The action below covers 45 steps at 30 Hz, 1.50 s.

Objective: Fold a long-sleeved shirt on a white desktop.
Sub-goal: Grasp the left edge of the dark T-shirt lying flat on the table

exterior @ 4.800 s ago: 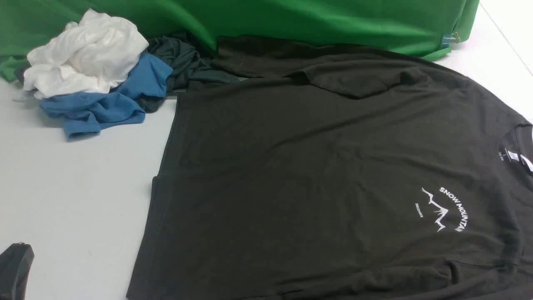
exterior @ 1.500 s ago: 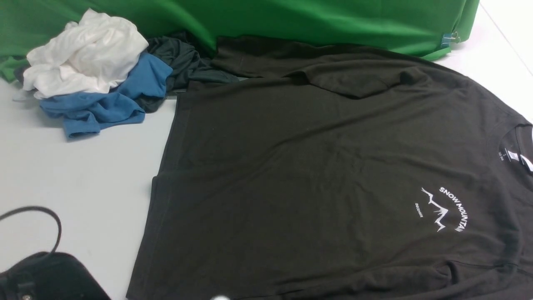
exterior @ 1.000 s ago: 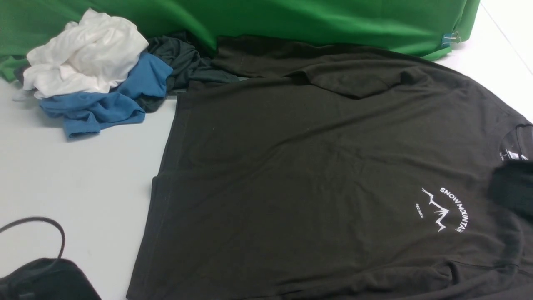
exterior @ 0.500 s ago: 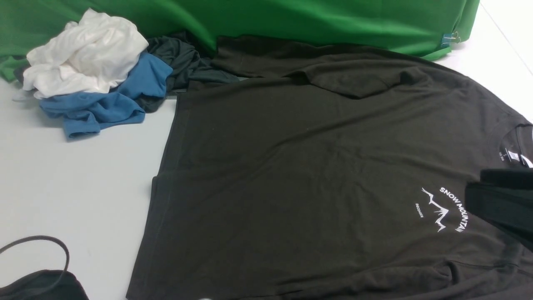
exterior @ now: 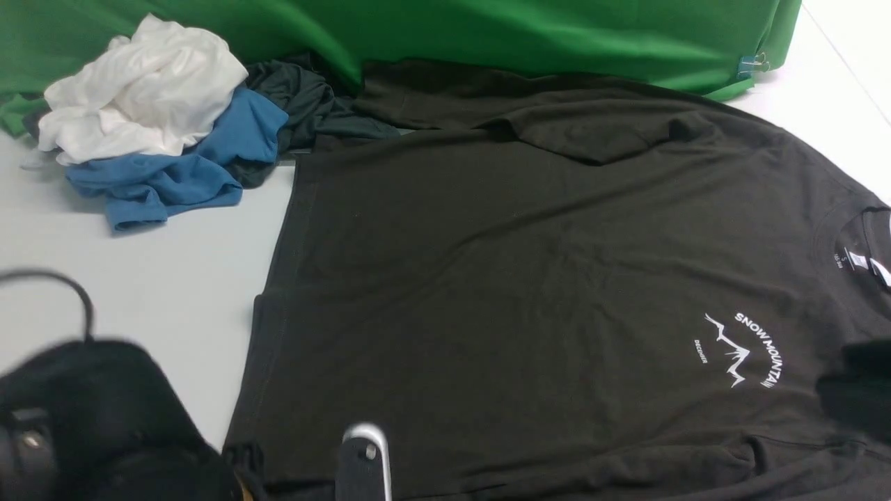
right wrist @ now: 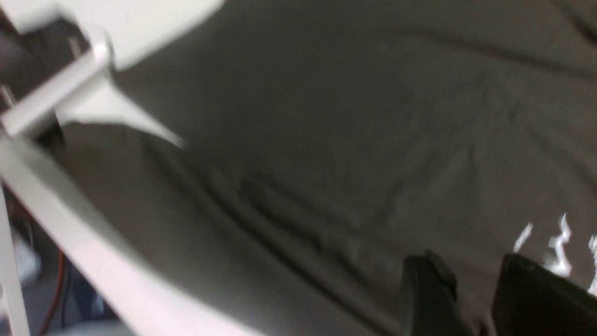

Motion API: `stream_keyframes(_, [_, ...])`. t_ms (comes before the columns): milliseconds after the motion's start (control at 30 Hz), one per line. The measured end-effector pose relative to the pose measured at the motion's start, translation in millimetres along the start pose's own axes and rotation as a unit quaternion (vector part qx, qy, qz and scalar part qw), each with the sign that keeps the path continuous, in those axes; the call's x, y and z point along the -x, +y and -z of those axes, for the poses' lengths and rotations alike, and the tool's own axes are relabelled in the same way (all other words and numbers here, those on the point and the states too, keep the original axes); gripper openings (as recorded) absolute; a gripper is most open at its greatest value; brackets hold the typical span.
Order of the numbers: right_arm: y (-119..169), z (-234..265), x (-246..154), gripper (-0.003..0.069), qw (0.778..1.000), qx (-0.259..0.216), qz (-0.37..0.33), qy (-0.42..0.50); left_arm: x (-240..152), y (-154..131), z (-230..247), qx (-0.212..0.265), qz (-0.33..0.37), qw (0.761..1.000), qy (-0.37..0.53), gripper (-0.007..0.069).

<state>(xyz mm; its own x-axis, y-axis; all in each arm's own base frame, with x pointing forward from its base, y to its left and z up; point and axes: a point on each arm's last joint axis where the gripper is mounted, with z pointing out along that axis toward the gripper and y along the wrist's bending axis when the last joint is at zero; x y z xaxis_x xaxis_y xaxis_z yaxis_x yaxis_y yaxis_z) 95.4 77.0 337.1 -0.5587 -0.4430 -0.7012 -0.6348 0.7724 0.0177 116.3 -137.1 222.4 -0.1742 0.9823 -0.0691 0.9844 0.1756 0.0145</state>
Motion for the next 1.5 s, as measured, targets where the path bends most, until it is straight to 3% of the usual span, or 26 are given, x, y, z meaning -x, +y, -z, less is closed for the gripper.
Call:
stream_keyframes(233, [-2,-59,2,0.0256,0.979,0.024,0.114,0.165,-3,-3,35,0.030,0.000,0.998,-0.048,0.0038])
stream_keyframes(367, [1,-89,-2,0.0362,0.959,0.049,0.169,0.224,-9,-7,44,0.042,0.000,0.997,-0.067,0.0038])
stream_keyframes(433, [5,-109,-16,0.0472,0.940,0.072,0.217,0.255,-14,-8,51,0.058,-0.003,0.995,-0.084,0.0038])
stream_keyframes(500, [8,-121,-29,0.0519,0.926,0.087,0.250,0.268,-16,-9,55,0.070,-0.005,0.993,-0.094,0.0038])
stream_keyframes(667, [7,-147,-60,0.0549,0.908,0.089,0.313,0.263,-18,-10,60,0.082,0.002,0.990,-0.116,0.0038])
stream_keyframes(900, [4,-160,-75,0.0551,0.901,0.081,0.339,0.259,-16,-7,61,0.099,0.003,0.987,-0.127,0.0038])
stream_keyframes(1067, [1,-170,-81,0.0460,0.898,0.063,0.359,0.247,-15,-6,62,0.104,0.015,0.985,-0.133,0.0038])
stream_keyframes(1167, [0,-176,-87,0.0315,0.897,0.064,0.352,0.261,-14,-5,66,0.107,0.017,0.984,-0.139,0.0038])
stream_keyframes(1367, [0,-174,-85,0.0103,0.904,0.057,0.329,0.268,-10,-1,80,0.124,0.031,0.979,-0.158,0.0038])
stream_keyframes(1500, [-1,-165,-75,0.0066,0.914,0.044,0.304,0.263,-9,2,88,0.140,0.036,0.976,-0.164,0.0038])
